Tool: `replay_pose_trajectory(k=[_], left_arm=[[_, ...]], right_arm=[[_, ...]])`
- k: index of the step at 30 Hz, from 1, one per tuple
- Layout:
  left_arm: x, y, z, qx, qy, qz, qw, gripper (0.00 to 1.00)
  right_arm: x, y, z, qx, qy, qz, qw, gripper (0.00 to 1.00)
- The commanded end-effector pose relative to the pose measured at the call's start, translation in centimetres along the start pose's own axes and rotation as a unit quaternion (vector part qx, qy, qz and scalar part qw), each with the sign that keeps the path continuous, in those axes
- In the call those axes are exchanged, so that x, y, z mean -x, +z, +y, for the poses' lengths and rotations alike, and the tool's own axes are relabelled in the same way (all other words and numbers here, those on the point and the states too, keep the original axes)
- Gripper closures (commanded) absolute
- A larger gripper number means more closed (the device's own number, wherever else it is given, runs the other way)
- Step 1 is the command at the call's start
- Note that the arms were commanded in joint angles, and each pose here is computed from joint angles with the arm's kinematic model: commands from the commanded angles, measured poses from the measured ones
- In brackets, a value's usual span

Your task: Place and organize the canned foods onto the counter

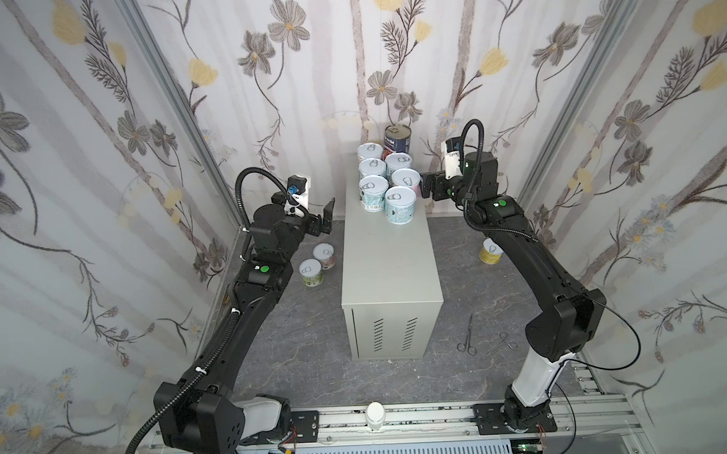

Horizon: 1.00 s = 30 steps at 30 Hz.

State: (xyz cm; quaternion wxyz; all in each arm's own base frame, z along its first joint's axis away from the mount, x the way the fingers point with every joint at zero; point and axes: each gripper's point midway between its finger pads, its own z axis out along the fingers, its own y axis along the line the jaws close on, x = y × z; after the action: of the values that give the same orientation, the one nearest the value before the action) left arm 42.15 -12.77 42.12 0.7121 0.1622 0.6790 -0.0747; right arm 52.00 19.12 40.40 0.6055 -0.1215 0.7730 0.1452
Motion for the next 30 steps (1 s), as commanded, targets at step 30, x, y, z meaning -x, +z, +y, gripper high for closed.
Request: replay_pose_trajectory(k=[30], left_arm=[[2.1,1.2,-3.0,-0.032,0.005,-0.020,0.999,0.00]], right_arm=[[-0.1,0.2,1.1,0.023,-0.010,-0.001,1.000,0.03]])
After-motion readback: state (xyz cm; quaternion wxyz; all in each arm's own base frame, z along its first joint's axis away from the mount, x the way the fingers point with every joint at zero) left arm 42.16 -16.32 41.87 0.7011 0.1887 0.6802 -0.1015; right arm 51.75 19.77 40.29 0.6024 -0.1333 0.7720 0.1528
